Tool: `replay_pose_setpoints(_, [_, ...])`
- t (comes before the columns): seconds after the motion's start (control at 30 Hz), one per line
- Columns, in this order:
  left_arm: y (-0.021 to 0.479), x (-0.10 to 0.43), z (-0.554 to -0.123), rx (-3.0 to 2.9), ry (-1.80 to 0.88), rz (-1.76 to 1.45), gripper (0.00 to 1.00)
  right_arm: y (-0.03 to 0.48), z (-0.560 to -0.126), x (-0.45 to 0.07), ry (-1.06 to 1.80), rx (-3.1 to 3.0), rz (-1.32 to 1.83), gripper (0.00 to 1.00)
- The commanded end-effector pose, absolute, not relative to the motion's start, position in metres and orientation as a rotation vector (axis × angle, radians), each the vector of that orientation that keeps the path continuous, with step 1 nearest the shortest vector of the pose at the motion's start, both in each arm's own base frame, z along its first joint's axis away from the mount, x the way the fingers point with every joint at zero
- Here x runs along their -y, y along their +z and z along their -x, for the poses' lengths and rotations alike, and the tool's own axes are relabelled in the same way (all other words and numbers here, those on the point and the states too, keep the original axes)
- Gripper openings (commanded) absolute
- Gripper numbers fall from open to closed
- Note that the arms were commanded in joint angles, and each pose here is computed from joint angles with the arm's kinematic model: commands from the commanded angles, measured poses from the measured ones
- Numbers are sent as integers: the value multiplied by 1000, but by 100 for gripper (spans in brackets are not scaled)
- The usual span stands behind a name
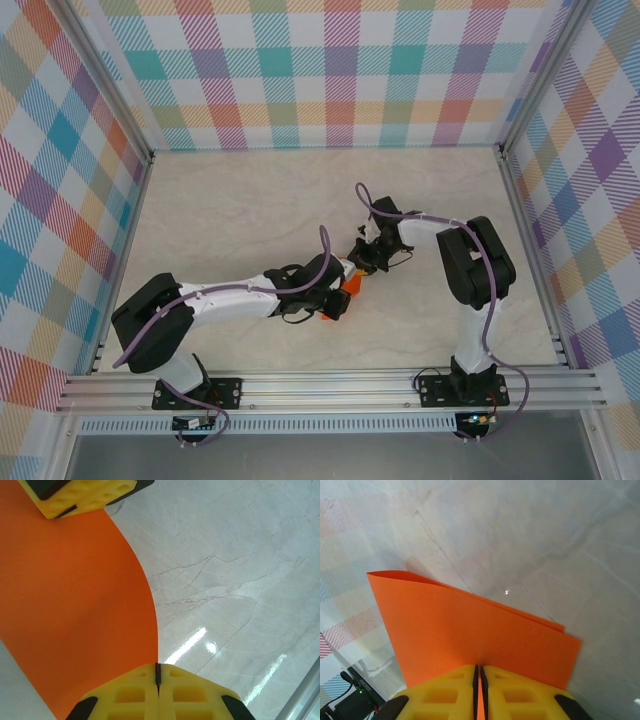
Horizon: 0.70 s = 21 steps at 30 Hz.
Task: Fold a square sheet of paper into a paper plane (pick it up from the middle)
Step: Third fold the triangle at the center of the table.
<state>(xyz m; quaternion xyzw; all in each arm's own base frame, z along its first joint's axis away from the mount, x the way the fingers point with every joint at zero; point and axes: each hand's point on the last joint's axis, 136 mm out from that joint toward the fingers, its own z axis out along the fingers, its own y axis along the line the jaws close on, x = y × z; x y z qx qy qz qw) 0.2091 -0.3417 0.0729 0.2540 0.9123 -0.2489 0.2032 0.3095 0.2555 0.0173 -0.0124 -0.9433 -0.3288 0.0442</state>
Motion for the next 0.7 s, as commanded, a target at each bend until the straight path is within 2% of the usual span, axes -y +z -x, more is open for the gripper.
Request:
replay_pose_setpoints(0.0, [66,340,-214,-2584,-753,-714,0,7,-307,-250,-913,2903,-10,13])
replay_pose_setpoints(0.67, [53,321,-248,-2643,-681,-692,0,1,-302,-243,-839,2919,-22,15])
